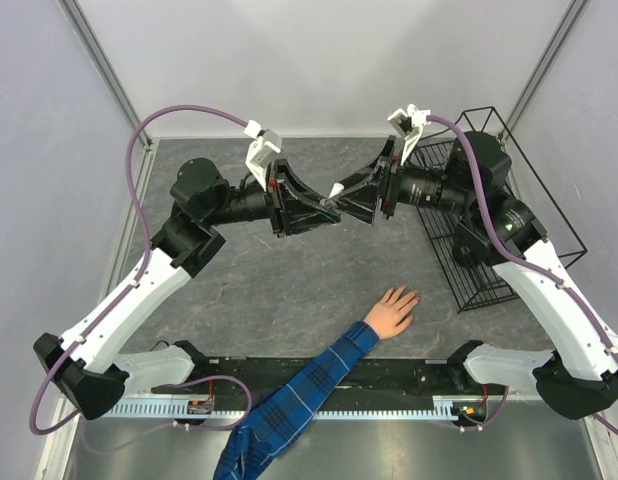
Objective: Paint the nails
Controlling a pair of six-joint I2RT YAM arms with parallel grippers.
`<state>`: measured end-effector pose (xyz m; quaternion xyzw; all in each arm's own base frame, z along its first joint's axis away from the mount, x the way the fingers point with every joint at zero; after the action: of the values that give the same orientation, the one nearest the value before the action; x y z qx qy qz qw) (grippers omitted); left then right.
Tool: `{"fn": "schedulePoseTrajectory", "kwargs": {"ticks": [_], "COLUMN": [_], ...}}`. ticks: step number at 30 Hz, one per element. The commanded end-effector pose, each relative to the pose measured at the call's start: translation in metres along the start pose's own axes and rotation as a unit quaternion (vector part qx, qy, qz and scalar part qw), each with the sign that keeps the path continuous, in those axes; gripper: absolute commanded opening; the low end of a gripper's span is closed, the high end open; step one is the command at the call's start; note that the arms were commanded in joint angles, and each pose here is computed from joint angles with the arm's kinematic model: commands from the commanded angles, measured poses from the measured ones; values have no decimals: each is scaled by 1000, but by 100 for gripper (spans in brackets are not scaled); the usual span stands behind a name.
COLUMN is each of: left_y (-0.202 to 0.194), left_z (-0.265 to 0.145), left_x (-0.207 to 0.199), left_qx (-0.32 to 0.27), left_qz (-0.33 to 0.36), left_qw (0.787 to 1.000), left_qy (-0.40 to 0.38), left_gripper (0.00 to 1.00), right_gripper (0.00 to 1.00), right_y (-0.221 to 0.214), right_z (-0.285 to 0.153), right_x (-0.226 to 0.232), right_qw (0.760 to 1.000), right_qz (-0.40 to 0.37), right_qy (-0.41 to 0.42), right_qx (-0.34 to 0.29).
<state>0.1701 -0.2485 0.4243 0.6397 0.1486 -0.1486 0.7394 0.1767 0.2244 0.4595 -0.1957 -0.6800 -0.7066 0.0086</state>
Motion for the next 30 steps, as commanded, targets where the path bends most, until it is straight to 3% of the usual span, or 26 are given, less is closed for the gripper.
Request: {"fn": "schedulePoseTrajectory", "kwargs": {"ticks": [1, 4, 7, 12, 17, 19, 24, 27, 28, 30], "left_y": [29, 35, 36, 34, 34, 35, 38, 38, 38, 36], "left_z": [-16, -20, -15, 0, 13, 14, 17, 20, 21, 23], "left_x": [-4, 2, 0, 0, 1, 0, 1, -1, -2, -10], "left_qx": [-53, -88, -95, -97, -98, -104, -111, -112, -111, -107], "left_qz": [70, 103, 130, 172, 193, 194, 196, 185, 181, 168], "left_qw": [990, 974, 966, 950, 940, 937, 933, 937, 940, 952], "left_qy": [111, 182, 204, 243, 264, 271, 279, 273, 267, 234], "left_gripper": [2, 2, 2, 2, 2, 2, 2, 2, 2, 2], "right_gripper": [69, 84, 98, 95, 75, 61, 40, 22, 2, 0], "right_y": [17, 30, 37, 40, 37, 36, 31, 30, 29, 30], "right_z": [-13, -20, -19, -6, 4, 5, 6, 7, 7, 7], "right_x": [-8, -15, -14, -9, -8, -6, -7, -7, -7, -7], "right_qw": [992, 977, 971, 965, 961, 960, 958, 961, 961, 964], "right_qz": [45, 66, 87, 92, 88, 87, 82, 76, 72, 57], "right_qy": [-120, -201, -219, -243, -262, -266, -273, -268, -267, -260], "right_qx": [-7, -30, -35, -32, -21, -19, -9, -3, -1, 0]}}
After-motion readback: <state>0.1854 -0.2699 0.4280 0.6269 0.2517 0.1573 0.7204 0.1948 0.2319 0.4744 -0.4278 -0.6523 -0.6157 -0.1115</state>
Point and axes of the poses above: each gripper's point midway between its finger pads, its own z axis out along the fingers, its own x axis along the line the jaws close on, y = z × x, the point moved 7 cm from there along -z, back along the fingers, and after that the axes turned 5 degrees about -z, right-handed, at the moved point
